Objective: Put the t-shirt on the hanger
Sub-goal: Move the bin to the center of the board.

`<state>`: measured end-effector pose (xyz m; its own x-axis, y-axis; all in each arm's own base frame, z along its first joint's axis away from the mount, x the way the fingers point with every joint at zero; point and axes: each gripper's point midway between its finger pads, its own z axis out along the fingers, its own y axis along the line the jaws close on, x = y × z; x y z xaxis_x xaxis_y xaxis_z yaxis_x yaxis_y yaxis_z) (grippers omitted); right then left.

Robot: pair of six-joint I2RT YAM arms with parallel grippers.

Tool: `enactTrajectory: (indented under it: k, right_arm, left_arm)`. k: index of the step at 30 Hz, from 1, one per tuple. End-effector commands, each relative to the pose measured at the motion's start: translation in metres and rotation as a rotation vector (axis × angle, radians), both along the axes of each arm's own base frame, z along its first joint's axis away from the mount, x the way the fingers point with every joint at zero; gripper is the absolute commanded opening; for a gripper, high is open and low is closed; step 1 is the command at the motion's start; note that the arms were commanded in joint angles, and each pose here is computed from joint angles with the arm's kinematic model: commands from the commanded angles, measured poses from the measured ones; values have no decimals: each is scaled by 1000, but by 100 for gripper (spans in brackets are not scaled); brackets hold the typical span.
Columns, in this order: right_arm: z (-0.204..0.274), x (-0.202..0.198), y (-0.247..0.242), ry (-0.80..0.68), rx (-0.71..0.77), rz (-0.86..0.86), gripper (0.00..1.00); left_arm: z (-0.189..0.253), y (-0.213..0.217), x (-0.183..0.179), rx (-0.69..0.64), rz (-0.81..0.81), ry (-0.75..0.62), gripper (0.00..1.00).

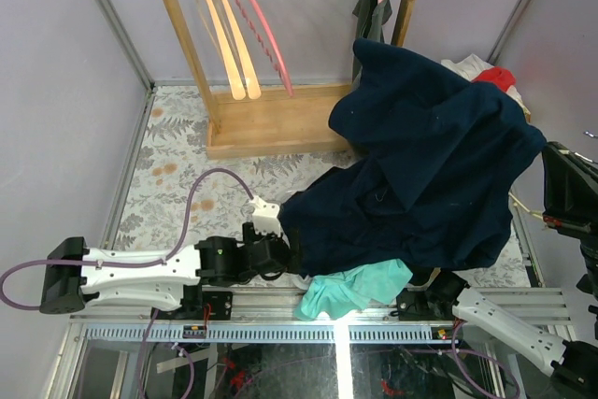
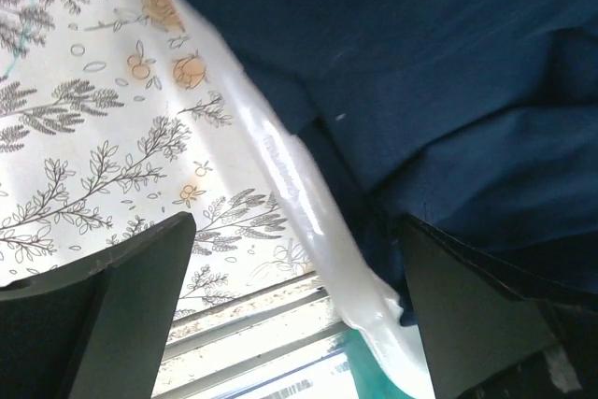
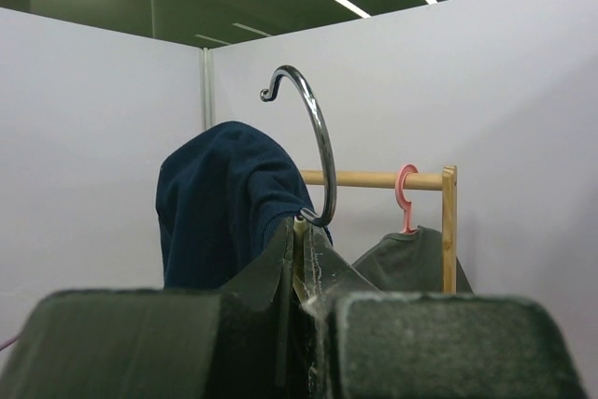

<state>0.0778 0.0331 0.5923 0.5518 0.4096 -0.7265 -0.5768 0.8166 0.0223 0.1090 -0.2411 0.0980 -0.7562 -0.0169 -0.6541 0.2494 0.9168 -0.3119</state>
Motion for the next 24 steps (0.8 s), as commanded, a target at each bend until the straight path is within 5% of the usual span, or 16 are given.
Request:
enactTrajectory:
  k: [1,3,5,6,7,17,24]
  right_arm:
    - [36,-17,-26,-107,90,-32,0]
    - [36,-16,-24,-104,83,-28,0]
    - [36,-14,-22,-103,76,-23,0]
    - [36,-14,-22,-104,74,-22,0]
    - [37,-14,-21,-105,71,-19,0]
    - [36,-8,-12,-105,58,16,0]
    - [40,-6,-12,-106,45,9,0]
  left_arm:
    - [-6,-6,13,-116,125,-10,85]
    - [-12,11,22,-92,211,-28,67]
    - [-11,32,31,-95,314,-47,24]
    - [-9,42,35,-105,357,-59,8]
    - [-6,51,38,-116,391,-71,3]
    - [53,132,72,-67,642,-196,0]
    - [46,164,98,-4,740,-197,1]
